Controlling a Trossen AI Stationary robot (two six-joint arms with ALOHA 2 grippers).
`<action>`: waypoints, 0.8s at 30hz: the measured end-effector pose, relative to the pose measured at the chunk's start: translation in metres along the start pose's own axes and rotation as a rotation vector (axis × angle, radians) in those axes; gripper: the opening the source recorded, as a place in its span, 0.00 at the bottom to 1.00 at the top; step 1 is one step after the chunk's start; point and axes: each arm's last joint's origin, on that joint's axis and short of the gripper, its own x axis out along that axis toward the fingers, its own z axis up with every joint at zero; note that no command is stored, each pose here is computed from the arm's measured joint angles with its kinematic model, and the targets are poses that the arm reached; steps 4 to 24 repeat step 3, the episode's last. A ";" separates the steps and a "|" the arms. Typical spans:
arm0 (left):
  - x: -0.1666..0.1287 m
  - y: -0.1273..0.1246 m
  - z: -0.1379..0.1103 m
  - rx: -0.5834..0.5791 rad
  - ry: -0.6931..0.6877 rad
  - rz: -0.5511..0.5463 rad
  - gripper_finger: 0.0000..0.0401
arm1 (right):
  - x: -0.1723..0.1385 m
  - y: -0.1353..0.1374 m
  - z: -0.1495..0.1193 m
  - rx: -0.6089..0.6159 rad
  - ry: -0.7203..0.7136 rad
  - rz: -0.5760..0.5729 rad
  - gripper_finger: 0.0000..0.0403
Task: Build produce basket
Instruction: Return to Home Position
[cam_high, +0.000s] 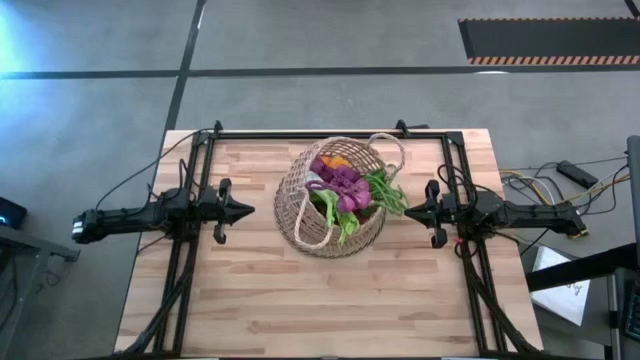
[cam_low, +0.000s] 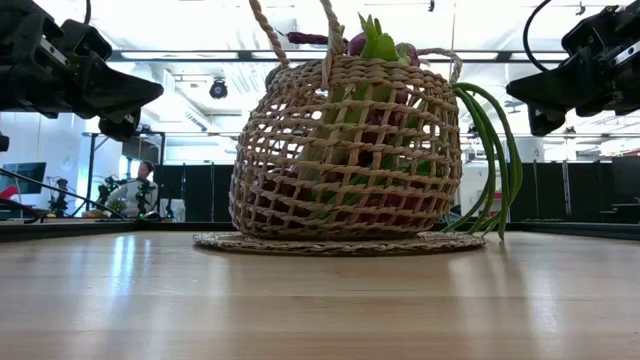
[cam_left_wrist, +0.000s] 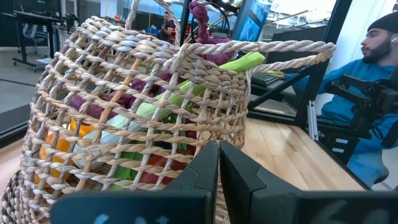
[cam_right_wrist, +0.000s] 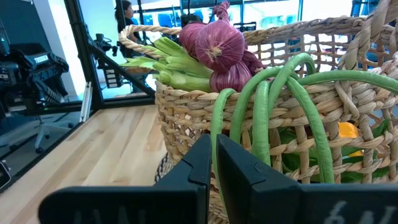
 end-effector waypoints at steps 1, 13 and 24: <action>0.000 0.000 0.000 0.000 0.000 0.000 0.00 | 0.000 0.000 0.000 0.000 0.000 0.000 0.04; 0.000 0.000 0.000 0.000 0.000 0.000 0.00 | 0.000 0.000 0.000 0.000 0.000 0.000 0.04; 0.000 0.000 0.000 0.000 0.000 0.000 0.00 | 0.000 0.000 0.000 0.000 0.000 0.000 0.04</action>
